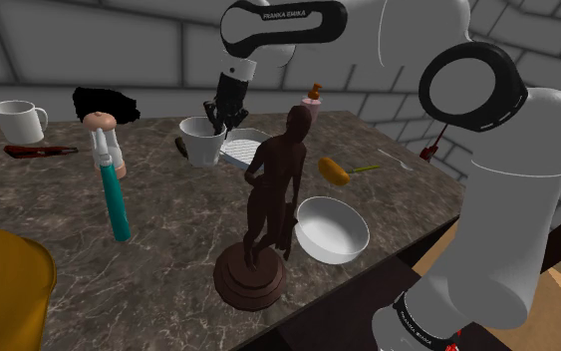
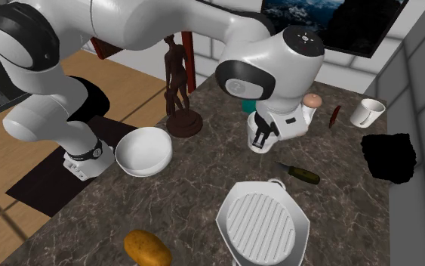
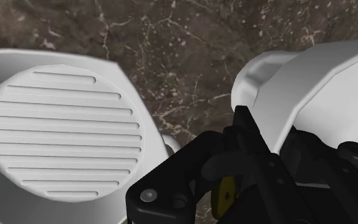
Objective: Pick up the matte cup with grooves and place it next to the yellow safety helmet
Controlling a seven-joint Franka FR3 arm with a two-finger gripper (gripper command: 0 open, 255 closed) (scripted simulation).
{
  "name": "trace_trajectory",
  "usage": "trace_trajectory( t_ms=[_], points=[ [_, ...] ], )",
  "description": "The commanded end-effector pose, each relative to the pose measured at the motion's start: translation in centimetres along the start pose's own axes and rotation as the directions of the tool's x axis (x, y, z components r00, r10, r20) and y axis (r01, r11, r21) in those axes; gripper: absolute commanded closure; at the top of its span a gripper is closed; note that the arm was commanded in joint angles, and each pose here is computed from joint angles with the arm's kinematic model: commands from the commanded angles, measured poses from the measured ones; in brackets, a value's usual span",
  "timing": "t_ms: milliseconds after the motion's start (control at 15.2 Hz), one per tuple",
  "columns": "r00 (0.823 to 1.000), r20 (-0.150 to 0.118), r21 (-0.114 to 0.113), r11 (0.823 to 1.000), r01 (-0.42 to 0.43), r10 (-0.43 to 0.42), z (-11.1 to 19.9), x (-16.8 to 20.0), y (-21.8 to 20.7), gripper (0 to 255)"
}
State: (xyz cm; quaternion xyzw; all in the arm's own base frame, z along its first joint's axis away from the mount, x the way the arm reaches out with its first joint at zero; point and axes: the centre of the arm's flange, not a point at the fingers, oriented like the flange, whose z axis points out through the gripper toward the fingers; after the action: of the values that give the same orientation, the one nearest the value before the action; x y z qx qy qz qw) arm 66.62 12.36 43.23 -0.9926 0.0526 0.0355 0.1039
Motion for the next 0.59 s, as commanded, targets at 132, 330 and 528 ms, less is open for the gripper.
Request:
trace_trajectory(
  t_ms=[132, 330, 528],
  points=[
    [1.0, 0.0, 0.0, 1.0, 0.0, 0.0, -2.1, -0.2, -0.4, 255],
    [1.0, 0.0, 0.0, 1.0, 0.0, 0.0, -3.7, -0.3, -0.8, 255],
    [1.0, 0.0, 0.0, 1.0, 0.0, 0.0, -5.2, -0.4, -1.1, 255]
  ],
)
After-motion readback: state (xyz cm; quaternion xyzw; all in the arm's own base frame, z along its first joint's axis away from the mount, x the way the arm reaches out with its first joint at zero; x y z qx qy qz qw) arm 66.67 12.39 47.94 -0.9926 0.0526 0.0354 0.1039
